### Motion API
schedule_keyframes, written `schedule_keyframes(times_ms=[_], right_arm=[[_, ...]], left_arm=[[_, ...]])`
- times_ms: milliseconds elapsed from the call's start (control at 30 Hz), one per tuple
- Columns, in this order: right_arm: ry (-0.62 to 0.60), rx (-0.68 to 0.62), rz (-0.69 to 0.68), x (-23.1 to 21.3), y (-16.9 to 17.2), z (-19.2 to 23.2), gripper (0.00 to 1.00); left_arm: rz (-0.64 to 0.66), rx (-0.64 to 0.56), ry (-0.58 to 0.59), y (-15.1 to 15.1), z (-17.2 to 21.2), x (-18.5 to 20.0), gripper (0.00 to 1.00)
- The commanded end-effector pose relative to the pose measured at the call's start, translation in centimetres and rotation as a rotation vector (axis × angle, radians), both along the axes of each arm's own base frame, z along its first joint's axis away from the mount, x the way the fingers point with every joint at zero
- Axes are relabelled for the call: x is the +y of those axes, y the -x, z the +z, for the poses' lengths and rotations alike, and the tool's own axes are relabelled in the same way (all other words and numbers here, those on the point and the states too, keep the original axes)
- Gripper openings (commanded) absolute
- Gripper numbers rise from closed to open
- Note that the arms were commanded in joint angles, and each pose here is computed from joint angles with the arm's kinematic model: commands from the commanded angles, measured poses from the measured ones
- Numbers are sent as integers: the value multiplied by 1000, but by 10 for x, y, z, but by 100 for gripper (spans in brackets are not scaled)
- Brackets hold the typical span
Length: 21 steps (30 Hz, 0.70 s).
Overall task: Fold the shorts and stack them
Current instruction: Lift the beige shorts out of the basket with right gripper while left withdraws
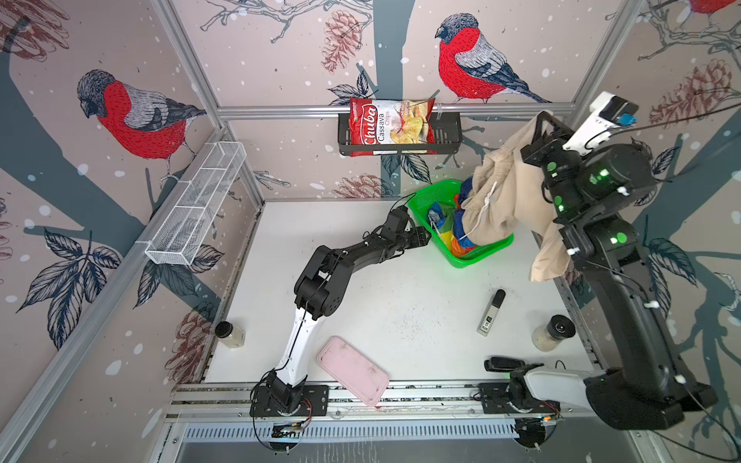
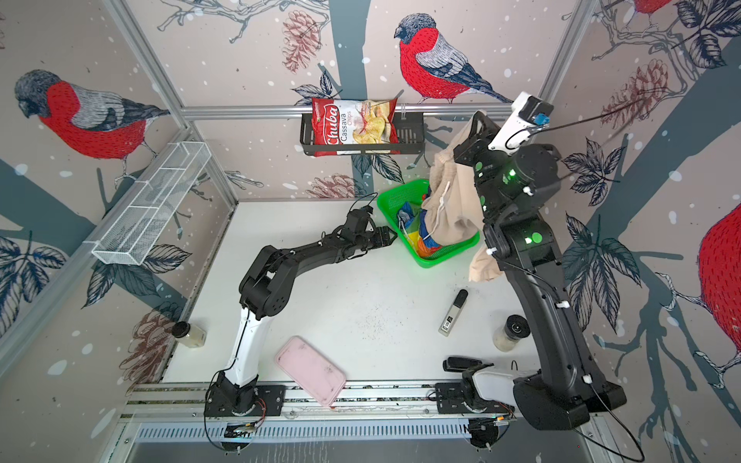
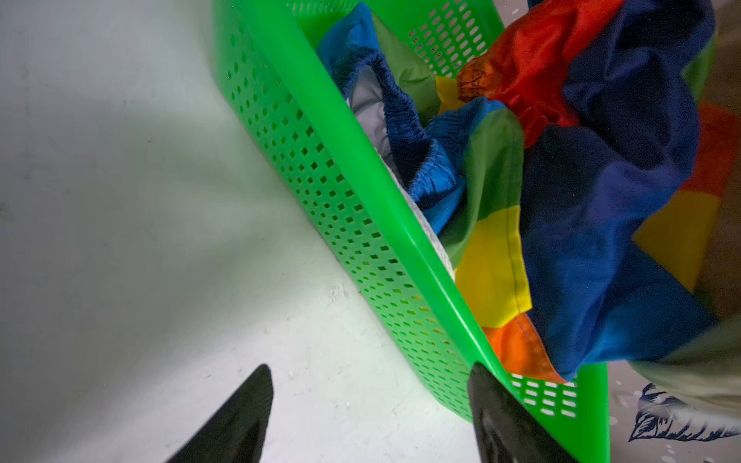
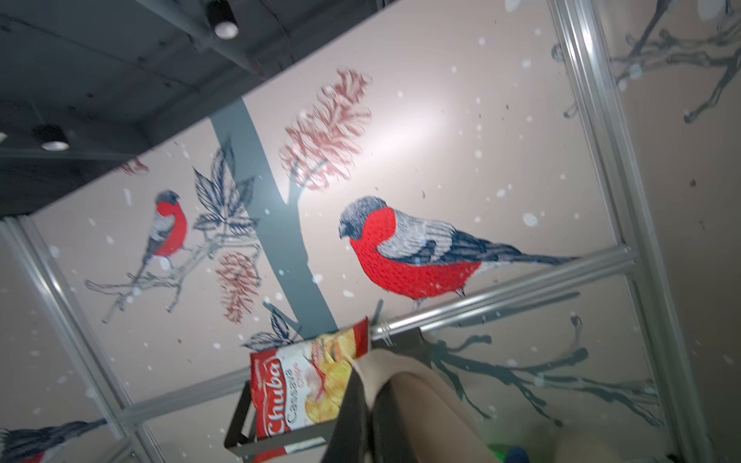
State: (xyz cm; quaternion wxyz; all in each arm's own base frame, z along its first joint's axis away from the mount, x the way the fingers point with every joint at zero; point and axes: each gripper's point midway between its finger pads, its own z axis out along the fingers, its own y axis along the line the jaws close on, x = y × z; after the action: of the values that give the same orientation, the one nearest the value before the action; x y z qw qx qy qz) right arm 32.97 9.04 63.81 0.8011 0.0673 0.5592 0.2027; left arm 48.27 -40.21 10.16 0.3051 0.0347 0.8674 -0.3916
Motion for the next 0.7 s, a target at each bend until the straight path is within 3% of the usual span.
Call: schedule_keyframes(times_ms=[0,100,300,467,667], right_arm=[[-12,-155,11,-3,26,44,0],[-24,-227,45,-1,41,71,0],[-93,-387,272,13,91,121,0],[-118,-408,394,20,116,125,0],[-135,-382,407,17,124,108,0]], left_arm=[[22,-36,-32,-7,9,7,76],[32,-61,-41,-16,19,7,77],[57,-83,-84,-39,16,0,78],[44,-57,-60,-55,-3,-24,76],[-51,-61,10,-47,-1,-74,63]])
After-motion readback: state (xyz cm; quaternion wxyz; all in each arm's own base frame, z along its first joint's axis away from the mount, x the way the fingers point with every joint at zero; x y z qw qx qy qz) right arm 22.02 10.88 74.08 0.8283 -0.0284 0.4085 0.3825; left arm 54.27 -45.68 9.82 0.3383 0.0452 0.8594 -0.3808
